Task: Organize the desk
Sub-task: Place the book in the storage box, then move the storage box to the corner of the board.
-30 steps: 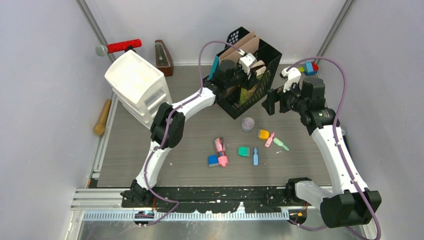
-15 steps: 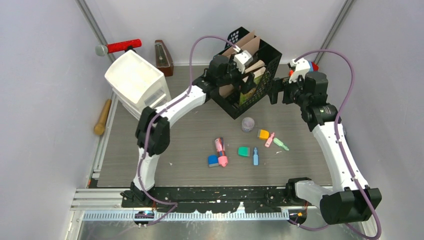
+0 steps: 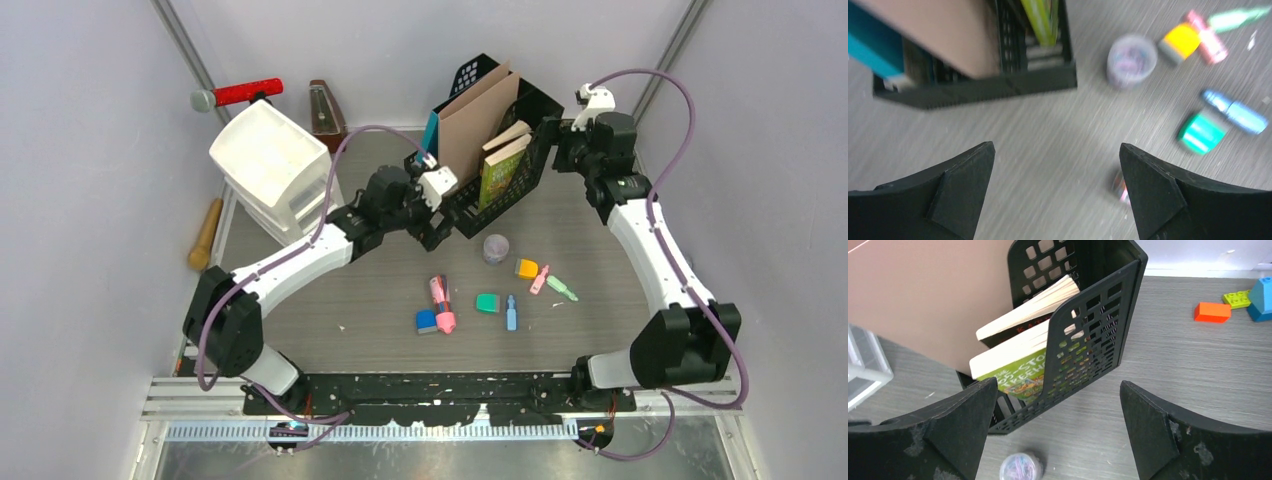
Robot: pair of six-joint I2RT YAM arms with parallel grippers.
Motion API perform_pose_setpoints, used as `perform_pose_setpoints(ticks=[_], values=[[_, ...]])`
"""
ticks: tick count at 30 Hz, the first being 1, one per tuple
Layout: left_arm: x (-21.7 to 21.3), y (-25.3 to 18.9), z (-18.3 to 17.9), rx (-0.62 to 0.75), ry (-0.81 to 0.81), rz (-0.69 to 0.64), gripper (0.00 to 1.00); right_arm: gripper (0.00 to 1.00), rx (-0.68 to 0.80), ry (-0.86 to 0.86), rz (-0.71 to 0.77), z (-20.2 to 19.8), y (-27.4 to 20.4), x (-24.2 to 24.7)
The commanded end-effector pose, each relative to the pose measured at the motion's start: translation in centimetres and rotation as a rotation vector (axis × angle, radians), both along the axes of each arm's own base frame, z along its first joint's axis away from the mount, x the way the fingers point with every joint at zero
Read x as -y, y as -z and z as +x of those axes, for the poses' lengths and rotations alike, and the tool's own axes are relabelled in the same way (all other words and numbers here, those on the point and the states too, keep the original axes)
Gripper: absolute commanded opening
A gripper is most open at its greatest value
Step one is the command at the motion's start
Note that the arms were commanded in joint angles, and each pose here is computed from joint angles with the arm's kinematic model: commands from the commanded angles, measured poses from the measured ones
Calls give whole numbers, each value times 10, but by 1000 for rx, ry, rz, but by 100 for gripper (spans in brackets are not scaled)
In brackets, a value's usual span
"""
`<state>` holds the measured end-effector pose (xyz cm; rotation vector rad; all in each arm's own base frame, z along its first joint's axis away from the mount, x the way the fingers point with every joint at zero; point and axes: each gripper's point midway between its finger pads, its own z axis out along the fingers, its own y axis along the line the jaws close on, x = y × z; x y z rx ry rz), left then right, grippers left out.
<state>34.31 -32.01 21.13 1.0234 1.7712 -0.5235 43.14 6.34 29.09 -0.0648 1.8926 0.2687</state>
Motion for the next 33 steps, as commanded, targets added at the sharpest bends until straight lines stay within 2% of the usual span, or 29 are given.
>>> perform_pose_setpoints(ticks=[1,6,9,13,15,21,27,33], values=[[-43,18,-4,50,-80,134,100,98,95,67,60,34,-23,5],[-56,23,-16,47,-75,149,100,94,80,80,50,64,-9,5],[-59,19,-22,39,-69,149,100,93,36,111,-24,86,12,15],[-68,10,-27,62,-84,152,100,90,12,224,-143,114,17,46],[-72,10,-28,76,-93,156,100,85,-13,262,-168,120,24,61],[-80,15,-34,93,-106,163,100,71,-23,316,-289,120,18,109],[-81,13,-36,99,-106,148,100,61,-78,317,-445,109,10,152],[-82,4,-38,121,-102,131,100,62,-115,383,-602,112,2,206]])
